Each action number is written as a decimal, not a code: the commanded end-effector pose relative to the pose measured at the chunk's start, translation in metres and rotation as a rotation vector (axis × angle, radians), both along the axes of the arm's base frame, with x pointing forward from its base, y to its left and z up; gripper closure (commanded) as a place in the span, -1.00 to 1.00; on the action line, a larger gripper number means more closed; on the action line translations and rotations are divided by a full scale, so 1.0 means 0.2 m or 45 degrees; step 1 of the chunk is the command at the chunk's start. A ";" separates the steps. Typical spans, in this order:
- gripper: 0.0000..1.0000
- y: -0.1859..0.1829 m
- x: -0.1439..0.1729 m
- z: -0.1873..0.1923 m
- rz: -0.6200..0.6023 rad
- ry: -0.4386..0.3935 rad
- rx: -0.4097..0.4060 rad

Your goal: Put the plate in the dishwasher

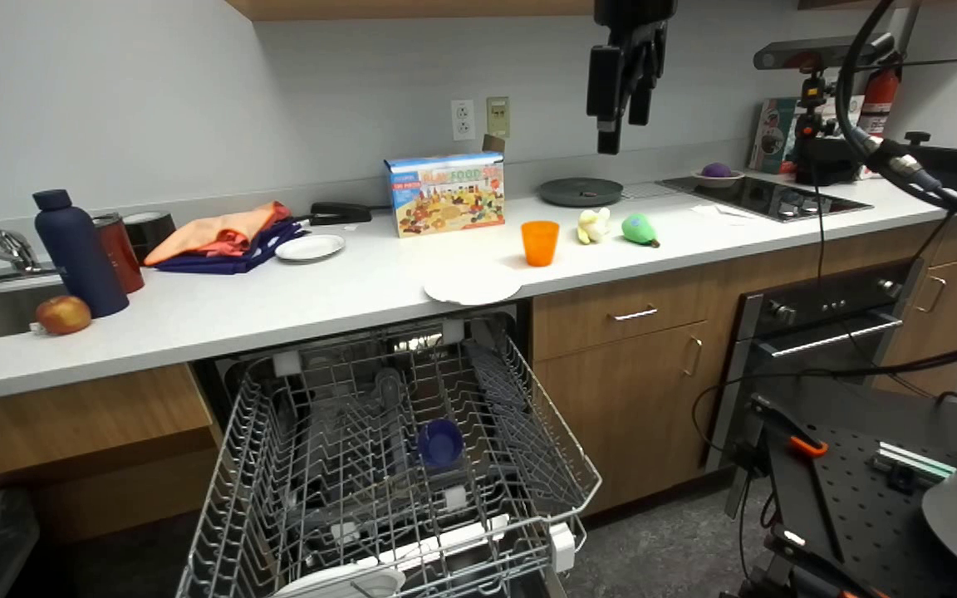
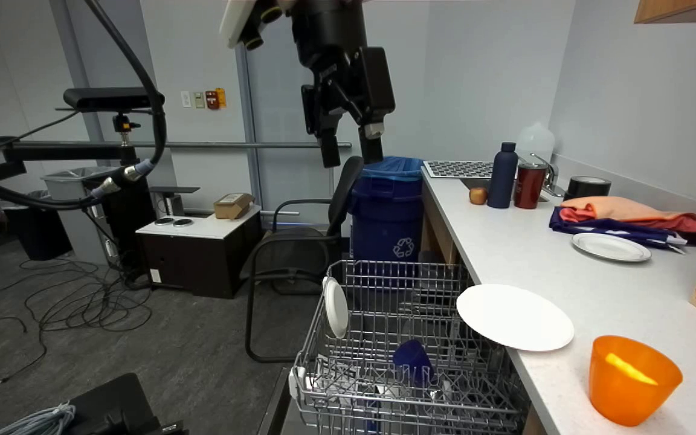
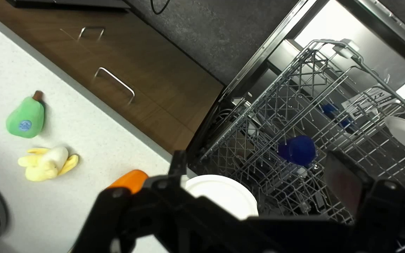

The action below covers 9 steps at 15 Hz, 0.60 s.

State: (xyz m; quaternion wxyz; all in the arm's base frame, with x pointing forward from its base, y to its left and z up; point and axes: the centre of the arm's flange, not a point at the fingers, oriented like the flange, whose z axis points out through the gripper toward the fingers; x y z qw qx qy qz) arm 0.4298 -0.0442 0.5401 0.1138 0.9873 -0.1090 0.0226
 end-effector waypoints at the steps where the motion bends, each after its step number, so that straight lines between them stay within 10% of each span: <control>1: -1.00 0.00 0.00 0.00 0.000 0.000 0.000; 9: -1.00 0.00 -0.01 0.00 -0.003 0.014 0.000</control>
